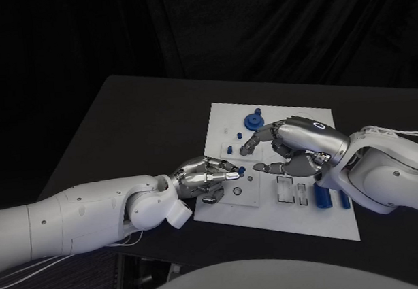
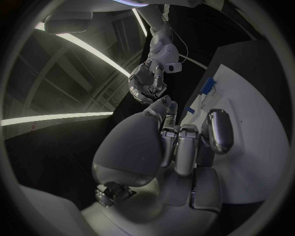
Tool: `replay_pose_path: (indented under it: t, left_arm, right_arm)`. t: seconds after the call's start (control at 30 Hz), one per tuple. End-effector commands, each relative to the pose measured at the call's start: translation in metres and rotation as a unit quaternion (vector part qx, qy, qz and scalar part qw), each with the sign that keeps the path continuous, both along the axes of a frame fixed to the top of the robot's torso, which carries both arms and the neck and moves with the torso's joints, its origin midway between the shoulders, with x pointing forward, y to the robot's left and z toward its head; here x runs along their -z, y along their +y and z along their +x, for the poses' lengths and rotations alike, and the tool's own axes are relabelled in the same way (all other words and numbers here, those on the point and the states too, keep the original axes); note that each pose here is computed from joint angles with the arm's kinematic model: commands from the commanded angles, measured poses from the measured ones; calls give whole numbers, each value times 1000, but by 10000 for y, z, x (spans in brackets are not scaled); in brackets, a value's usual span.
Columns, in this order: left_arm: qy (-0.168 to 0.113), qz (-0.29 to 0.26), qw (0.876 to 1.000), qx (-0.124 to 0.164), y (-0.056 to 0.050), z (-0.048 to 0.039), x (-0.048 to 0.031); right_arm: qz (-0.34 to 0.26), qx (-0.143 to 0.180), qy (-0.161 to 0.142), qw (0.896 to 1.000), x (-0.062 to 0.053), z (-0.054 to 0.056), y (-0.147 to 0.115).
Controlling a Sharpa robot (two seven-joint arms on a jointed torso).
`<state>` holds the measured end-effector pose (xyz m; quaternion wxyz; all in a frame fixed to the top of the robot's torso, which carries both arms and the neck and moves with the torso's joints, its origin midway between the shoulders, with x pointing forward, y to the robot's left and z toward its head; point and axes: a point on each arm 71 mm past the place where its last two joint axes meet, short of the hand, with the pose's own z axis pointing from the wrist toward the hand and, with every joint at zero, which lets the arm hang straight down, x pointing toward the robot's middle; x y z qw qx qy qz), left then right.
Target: Assemble the parts on the task board
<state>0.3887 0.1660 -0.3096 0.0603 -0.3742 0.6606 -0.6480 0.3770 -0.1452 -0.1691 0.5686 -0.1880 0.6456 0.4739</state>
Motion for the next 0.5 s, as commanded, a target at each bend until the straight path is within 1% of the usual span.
replay_pose_path:
  t: [0.03,0.5]
  left_arm:
    - [2,-3,1000,0,-18,-7,4]
    - [4,-4,1000,2,-26,-11,7]
  right_arm:
    - [-14,6,-34,999,8,1,13]
    - [-26,-1,-20,999,109,-8,86]
